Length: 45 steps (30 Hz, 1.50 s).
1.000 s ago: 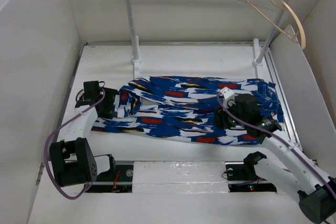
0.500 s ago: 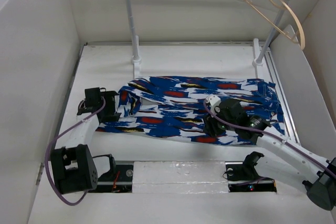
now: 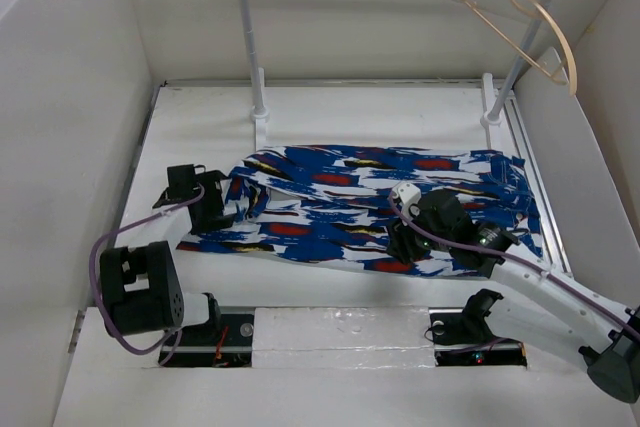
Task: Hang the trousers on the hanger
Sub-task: Flatten out the trousers at the center of the board.
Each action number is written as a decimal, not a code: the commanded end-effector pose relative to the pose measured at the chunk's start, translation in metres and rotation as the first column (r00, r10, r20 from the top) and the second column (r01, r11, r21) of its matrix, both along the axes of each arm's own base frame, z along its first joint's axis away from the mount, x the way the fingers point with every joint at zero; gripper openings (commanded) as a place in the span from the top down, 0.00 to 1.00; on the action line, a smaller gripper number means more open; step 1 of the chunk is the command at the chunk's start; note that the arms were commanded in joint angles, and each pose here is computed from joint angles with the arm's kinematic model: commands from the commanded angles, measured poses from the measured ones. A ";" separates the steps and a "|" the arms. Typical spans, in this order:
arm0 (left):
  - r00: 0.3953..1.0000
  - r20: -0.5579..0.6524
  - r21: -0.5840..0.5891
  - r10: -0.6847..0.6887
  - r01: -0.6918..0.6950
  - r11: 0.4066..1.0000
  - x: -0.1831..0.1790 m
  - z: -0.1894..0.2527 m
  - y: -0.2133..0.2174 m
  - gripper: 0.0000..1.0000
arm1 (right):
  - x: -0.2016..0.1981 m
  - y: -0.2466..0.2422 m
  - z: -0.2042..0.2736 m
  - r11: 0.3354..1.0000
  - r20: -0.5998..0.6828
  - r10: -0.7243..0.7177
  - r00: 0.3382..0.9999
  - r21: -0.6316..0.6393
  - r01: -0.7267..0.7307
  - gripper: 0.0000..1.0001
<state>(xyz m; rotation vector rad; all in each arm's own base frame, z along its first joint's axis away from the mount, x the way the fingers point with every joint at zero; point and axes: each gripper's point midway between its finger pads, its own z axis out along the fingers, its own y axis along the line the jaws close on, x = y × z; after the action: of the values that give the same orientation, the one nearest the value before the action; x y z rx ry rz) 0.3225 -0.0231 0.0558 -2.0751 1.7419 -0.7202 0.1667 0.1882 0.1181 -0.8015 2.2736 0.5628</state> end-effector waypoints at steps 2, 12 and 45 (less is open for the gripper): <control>0.993 0.120 -0.010 -0.006 0.007 1.000 0.031 0.034 0.002 0.01 | 0.001 0.001 0.012 1.000 0.018 -0.015 1.000 0.024 0.015 0.45; 0.995 0.096 0.022 -0.021 0.019 1.000 0.039 0.027 0.006 0.36 | 0.005 0.000 0.016 0.998 0.035 -0.046 0.998 0.037 0.045 0.45; 0.990 -0.084 0.580 -0.116 0.143 0.802 0.040 0.055 0.112 0.50 | 0.050 -0.049 -0.012 0.987 0.022 -0.140 0.990 -0.070 0.141 0.45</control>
<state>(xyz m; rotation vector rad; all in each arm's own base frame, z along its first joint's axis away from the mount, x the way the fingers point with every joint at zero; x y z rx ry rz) 0.3842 0.0707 0.1234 -1.4715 1.8729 -0.2415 0.2133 0.1462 0.0961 -0.6442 2.3686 0.4200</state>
